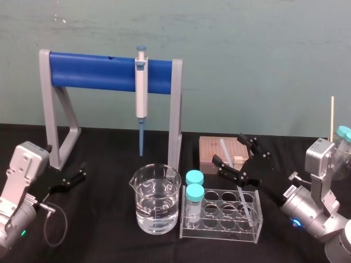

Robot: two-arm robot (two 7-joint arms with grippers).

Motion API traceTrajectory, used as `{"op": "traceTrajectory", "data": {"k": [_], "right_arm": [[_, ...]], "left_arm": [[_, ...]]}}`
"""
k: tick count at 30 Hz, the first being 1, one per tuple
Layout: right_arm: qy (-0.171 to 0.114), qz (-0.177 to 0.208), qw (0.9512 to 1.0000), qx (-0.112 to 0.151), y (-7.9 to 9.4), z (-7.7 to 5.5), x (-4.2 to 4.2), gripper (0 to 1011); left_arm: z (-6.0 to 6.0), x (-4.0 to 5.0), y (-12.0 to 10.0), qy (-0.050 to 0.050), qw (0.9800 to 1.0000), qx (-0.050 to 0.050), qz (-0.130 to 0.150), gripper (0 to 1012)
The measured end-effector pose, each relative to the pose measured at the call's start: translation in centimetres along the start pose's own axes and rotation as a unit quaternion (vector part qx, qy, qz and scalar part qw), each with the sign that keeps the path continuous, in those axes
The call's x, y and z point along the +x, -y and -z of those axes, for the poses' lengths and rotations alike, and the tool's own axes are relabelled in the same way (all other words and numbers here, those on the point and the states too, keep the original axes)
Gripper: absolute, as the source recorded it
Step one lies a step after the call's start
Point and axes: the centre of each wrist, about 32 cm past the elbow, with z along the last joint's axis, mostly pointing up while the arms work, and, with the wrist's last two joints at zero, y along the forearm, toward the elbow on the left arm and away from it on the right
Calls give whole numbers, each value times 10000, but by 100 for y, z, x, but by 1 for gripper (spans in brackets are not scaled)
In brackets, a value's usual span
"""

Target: Pick up the stirring rod with one hand, then place it down.

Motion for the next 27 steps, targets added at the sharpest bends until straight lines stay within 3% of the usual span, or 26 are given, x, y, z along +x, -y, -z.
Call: {"op": "traceTrajectory", "data": {"k": [4, 9, 17, 22, 27], "right_arm": [[60, 42, 10000, 47, 2, -21, -1, 1003], [291, 259, 9988, 302, 29, -97, -6, 1003], [455, 892, 9932, 601, 148, -247, 6, 1003], [401, 1300, 9897, 453, 271, -286, 16, 1002], [220, 1715, 9849, -25, 452, -262, 40, 1003]], "left_arm": [[0, 0, 0, 0, 10000, 0, 0, 1000], [0, 0, 0, 0, 10000, 0, 0, 1000], [0, 0, 0, 0, 10000, 0, 0, 1000], [0, 0, 0, 0, 10000, 0, 0, 1001], [0, 0, 0, 0, 10000, 0, 0, 1000]]}}
